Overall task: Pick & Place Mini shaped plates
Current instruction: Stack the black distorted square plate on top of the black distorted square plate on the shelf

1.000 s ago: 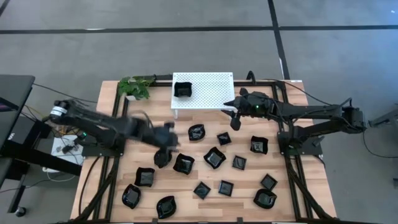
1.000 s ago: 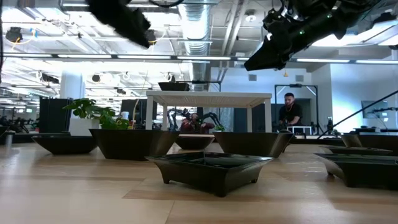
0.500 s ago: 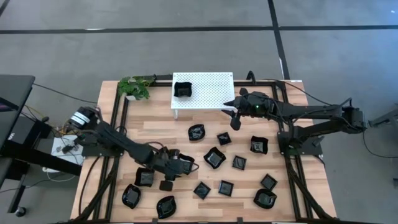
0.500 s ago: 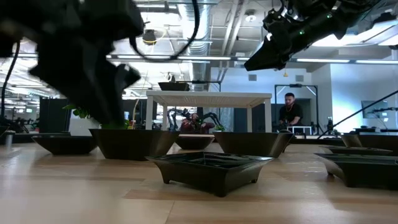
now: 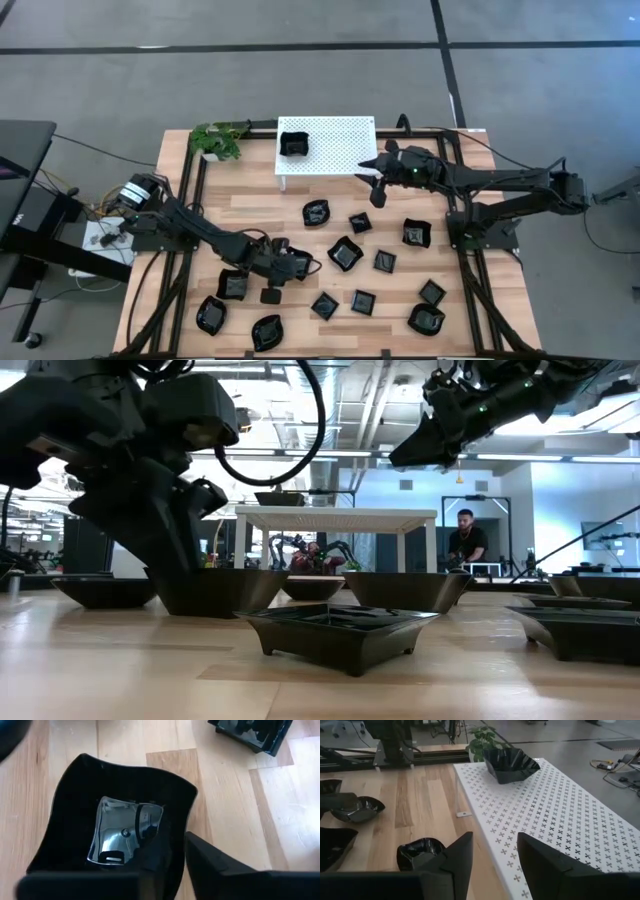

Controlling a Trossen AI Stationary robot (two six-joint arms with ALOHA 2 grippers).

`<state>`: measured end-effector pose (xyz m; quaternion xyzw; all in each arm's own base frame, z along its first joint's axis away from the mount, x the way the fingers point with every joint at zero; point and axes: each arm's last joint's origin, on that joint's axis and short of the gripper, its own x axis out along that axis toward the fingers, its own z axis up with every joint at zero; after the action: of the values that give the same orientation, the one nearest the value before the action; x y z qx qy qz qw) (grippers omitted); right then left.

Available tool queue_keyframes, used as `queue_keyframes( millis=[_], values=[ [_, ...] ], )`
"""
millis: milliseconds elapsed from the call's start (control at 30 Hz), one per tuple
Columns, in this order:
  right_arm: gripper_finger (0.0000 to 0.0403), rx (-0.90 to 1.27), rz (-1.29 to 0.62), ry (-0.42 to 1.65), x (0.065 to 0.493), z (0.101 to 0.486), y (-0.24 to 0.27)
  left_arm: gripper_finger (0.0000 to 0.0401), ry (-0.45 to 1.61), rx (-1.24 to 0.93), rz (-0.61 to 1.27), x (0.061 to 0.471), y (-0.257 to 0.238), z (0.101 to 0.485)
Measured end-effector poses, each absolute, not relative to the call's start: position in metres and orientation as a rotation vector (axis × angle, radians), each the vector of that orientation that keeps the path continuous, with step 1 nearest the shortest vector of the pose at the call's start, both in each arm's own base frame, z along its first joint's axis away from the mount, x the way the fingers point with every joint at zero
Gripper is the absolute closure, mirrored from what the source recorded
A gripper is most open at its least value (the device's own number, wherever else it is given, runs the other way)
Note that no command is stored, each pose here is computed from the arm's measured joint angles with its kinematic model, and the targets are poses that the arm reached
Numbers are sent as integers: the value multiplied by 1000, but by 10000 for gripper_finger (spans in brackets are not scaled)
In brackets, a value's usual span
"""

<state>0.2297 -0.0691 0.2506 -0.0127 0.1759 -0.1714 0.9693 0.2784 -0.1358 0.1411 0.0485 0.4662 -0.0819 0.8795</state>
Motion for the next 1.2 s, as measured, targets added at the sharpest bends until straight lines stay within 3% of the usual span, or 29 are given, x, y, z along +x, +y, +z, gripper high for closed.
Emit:
queue_keyframes(
  millis=[133, 300, 533, 800, 967, 1200],
  values=[
    [254, -26, -346, 354, 230, 251, -69, 389, 976, 80, -170, 279, -136, 141],
    [252, -30, -349, 316, 231, 254, -70, 393, 950, 123, -164, 277, -135, 148],
    [257, -34, -350, 280, 232, 258, -70, 395, 692, 135, -65, 267, -116, 217],
    [255, -34, -348, 274, 232, 258, -70, 394, 503, 239, 158, 246, -55, 278],
    [259, -34, -348, 274, 232, 258, -70, 394, 465, 238, 326, 242, -5, 299],
    [261, -33, -347, 284, 232, 257, -70, 393, 487, 297, 390, 248, 51, 315]
  ],
)
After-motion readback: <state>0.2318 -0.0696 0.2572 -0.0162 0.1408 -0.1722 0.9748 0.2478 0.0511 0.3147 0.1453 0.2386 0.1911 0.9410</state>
